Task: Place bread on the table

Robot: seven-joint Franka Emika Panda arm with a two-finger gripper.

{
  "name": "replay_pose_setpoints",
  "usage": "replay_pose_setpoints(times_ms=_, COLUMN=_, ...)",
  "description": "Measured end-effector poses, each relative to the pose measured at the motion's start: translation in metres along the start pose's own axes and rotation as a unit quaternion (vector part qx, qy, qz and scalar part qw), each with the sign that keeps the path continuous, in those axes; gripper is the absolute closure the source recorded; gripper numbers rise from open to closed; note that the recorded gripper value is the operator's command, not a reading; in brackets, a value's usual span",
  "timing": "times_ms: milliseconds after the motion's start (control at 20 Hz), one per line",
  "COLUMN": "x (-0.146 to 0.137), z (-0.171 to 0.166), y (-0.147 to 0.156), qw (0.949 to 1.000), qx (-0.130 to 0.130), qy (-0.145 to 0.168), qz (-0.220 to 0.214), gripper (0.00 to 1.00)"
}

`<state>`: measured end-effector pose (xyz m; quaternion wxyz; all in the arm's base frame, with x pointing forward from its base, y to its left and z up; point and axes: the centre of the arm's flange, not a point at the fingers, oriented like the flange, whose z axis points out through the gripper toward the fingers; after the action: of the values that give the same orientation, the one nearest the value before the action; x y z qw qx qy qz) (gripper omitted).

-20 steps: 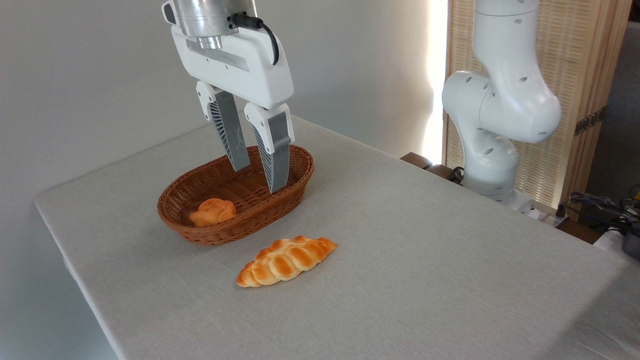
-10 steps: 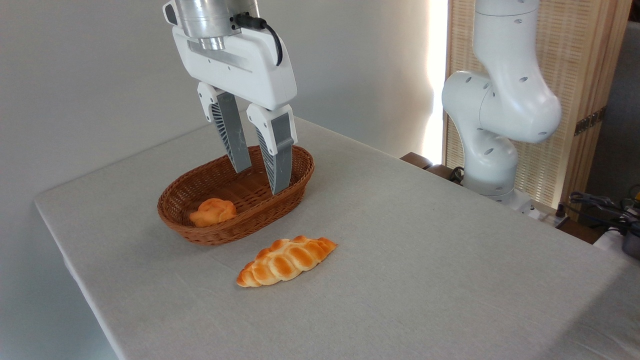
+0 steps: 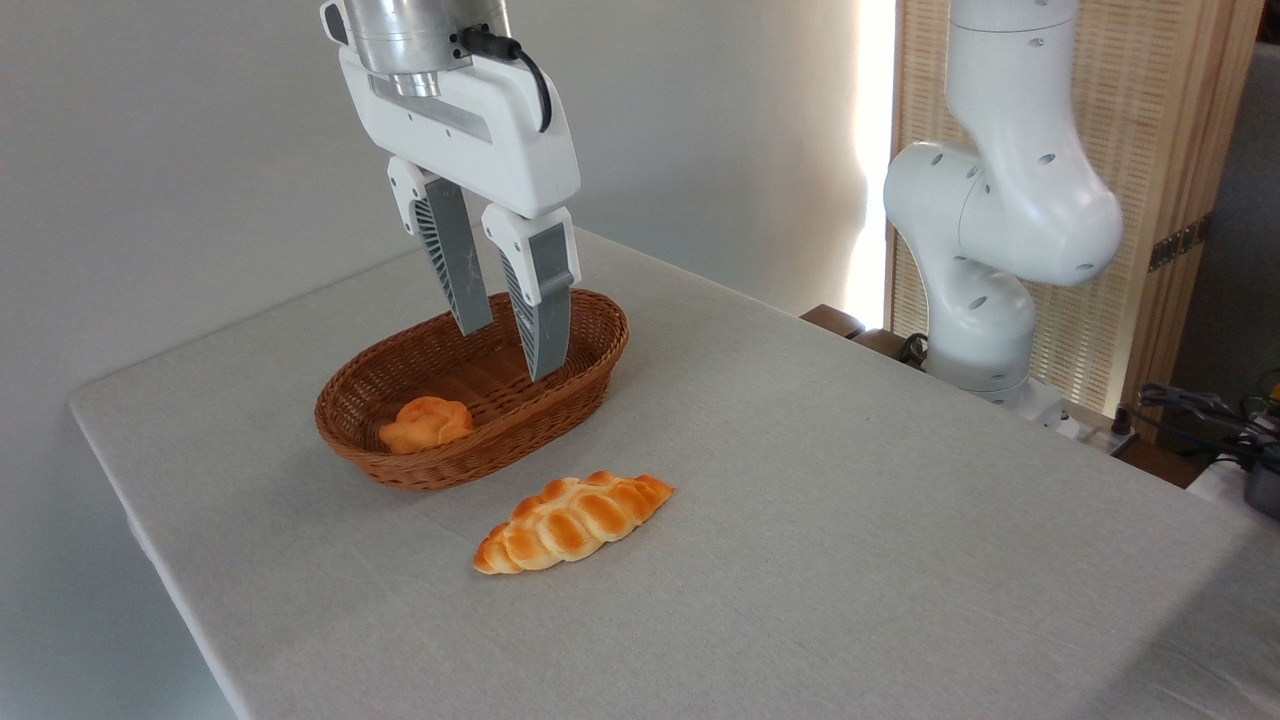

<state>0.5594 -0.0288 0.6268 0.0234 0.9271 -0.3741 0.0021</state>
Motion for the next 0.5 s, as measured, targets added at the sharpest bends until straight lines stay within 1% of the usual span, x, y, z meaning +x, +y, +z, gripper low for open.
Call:
replay_pose_setpoints(times_ms=350, x=0.028, z=0.004, y=0.033, qw=0.9992, qx=-0.009, qy=0.003, qz=0.038, gripper=0.0)
replay_pose_setpoints(times_ms=500, x=0.05, z=0.01, y=0.06, qw=0.9975, qx=-0.014, qy=0.001, qz=0.069, gripper=0.0)
